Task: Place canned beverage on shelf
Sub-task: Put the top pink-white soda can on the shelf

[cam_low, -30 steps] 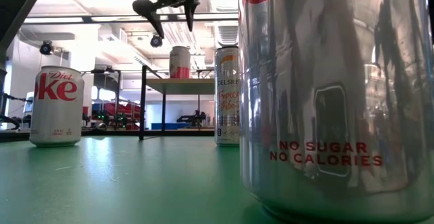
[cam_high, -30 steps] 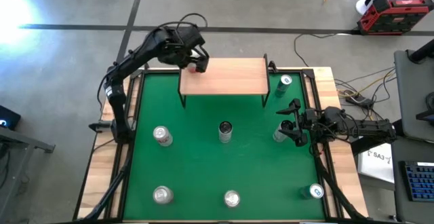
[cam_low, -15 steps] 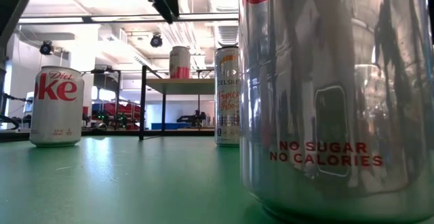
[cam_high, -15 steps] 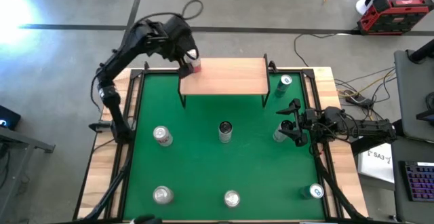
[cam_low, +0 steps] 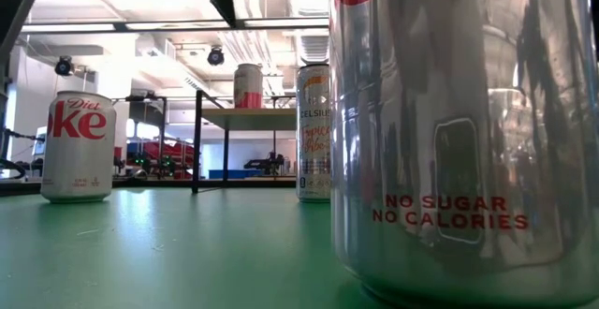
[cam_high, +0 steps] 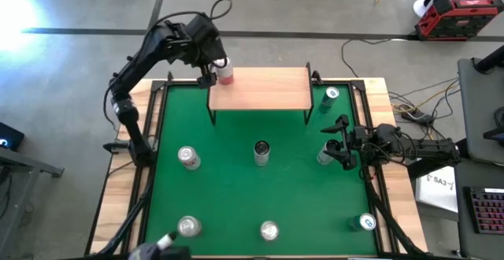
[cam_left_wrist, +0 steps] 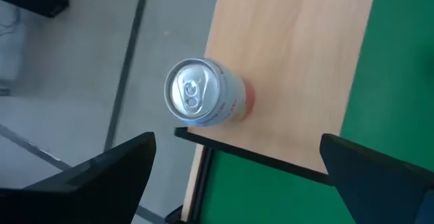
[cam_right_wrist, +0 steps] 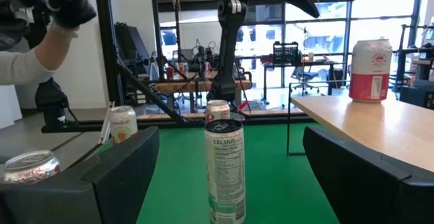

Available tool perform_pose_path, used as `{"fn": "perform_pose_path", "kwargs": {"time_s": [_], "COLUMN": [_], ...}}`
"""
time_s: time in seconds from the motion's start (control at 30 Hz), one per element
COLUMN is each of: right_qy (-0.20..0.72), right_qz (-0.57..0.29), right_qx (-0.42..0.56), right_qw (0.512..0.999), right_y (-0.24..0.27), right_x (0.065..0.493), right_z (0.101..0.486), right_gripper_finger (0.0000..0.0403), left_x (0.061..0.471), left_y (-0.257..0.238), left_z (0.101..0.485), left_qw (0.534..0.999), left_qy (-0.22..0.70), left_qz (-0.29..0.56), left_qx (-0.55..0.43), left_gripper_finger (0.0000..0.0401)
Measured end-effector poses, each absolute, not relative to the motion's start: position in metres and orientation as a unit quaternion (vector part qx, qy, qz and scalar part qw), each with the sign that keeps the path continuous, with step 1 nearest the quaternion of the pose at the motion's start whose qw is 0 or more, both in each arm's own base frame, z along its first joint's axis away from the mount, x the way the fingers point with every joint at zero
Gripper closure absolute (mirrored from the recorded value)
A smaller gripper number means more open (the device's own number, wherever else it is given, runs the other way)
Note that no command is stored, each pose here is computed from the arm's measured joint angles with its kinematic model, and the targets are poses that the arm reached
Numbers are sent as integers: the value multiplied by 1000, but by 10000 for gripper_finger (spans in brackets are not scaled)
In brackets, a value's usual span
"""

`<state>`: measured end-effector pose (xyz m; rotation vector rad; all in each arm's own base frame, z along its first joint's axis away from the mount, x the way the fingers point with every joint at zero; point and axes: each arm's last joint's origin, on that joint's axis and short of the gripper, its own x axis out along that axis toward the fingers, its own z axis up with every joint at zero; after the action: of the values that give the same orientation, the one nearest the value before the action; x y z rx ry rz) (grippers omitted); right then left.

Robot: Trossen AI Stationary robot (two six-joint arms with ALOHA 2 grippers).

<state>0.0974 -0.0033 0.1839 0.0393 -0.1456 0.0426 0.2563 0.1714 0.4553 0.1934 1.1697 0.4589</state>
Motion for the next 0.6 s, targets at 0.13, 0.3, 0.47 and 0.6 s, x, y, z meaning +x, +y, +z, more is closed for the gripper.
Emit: {"fn": "perform_pose_path", "kwargs": {"time_s": [0.13, 0.3, 0.47, 0.6], "right_qy": [-73, -73, -73, -73], "right_qz": [21, 21, 21, 21], "right_qx": [20, 20, 20, 20], "right_qw": [997, 997, 997, 997], "right_y": [-3, -3, -3, -3], "right_x": [97, 97, 97, 97], "right_z": [184, 184, 184, 184], "right_gripper_finger": [46, 46, 46, 46], "left_x": [255, 248, 248, 249], "left_y": [196, 216, 219, 220], "left_z": [444, 437, 435, 434], "left_qw": [806, 802, 799, 797], "left_qy": [554, 559, 568, 574], "left_qz": [198, 209, 193, 162], "left_qx": [59, 28, 51, 93], "left_gripper_finger": [1, 1, 1, 1]}}
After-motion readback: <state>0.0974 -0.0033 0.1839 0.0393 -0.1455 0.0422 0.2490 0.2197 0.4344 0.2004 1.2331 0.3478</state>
